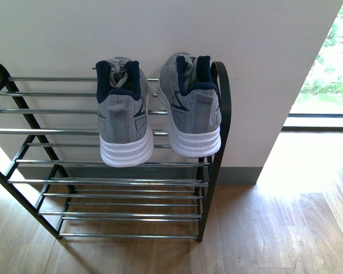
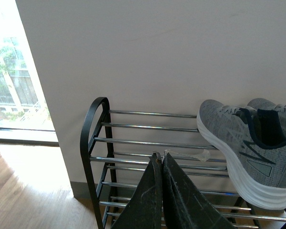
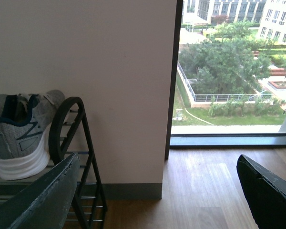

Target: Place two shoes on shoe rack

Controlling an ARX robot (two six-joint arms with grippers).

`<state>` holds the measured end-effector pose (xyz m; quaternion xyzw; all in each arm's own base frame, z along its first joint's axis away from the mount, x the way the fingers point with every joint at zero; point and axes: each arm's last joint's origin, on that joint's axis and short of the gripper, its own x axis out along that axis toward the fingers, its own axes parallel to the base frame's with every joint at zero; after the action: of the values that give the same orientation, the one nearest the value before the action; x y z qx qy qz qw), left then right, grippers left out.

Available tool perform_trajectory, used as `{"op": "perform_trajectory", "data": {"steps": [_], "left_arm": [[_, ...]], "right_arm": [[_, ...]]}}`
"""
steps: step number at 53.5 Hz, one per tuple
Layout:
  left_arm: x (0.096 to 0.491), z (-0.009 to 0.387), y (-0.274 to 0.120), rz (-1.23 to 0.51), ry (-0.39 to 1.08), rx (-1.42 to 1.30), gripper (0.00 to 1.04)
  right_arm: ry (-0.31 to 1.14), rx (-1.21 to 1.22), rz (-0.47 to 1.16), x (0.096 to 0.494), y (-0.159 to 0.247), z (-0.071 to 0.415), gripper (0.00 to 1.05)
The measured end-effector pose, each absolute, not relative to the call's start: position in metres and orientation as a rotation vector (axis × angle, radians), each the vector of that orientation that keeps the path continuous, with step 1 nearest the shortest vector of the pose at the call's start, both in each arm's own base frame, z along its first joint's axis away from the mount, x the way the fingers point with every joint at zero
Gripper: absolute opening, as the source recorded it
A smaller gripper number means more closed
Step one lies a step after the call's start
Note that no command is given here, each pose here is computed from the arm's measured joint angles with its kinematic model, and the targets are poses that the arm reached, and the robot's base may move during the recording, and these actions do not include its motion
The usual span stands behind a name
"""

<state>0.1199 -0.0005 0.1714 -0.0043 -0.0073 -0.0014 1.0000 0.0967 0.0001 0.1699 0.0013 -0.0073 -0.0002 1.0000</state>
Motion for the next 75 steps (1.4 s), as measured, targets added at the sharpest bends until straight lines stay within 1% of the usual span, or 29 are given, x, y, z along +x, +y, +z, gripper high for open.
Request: {"op": "perform_trajectory", "data": {"steps": [25, 30, 33, 49, 51, 53, 56, 60, 61, 67, 75], "left_arm": [[0.108, 0.171, 0.000, -0.003, -0.016, -0.009, 0.01], [0.101, 0.166, 0.000, -0.003, 0.020, -0.008, 0.01], [0.098, 0.167, 0.000, -0.003, 0.001, -0.008, 0.01], [0.098, 0.167, 0.000, -0.002, 0.002, -0.008, 0.01], [0.098, 0.167, 0.000, -0.001, 0.002, -0.009, 0.05], [0.098, 0.167, 0.000, -0.002, 0.002, -0.008, 0.12], [0.098, 0.167, 0.000, -0.001, 0.002, -0.008, 0.20], [0.098, 0.167, 0.000, -0.001, 0.002, -0.008, 0.34], [0.098, 0.167, 0.000, -0.002, 0.002, -0.008, 0.39], [0.098, 0.167, 0.000, -0.002, 0.002, -0.008, 0.60], [0.098, 0.167, 0.000, -0.002, 0.002, -0.008, 0.96]], "right_arm": [[-0.015, 0.003, 0.000, 0.097, 0.000, 0.170, 0.96], [-0.015, 0.003, -0.001, 0.097, 0.000, 0.170, 0.96], [-0.015, 0.003, 0.000, 0.097, 0.000, 0.170, 0.96], [-0.015, 0.003, 0.000, 0.097, 0.000, 0.170, 0.96], [-0.015, 0.003, 0.000, 0.097, 0.000, 0.170, 0.96], [-0.015, 0.003, 0.000, 0.097, 0.000, 0.170, 0.96], [-0.015, 0.003, 0.000, 0.097, 0.000, 0.170, 0.96], [-0.015, 0.003, 0.000, 0.097, 0.000, 0.170, 0.96], [-0.014, 0.003, 0.000, 0.097, 0.000, 0.170, 0.96], [-0.015, 0.003, 0.000, 0.097, 0.000, 0.170, 0.96], [-0.015, 0.003, 0.000, 0.097, 0.000, 0.170, 0.96]]}}
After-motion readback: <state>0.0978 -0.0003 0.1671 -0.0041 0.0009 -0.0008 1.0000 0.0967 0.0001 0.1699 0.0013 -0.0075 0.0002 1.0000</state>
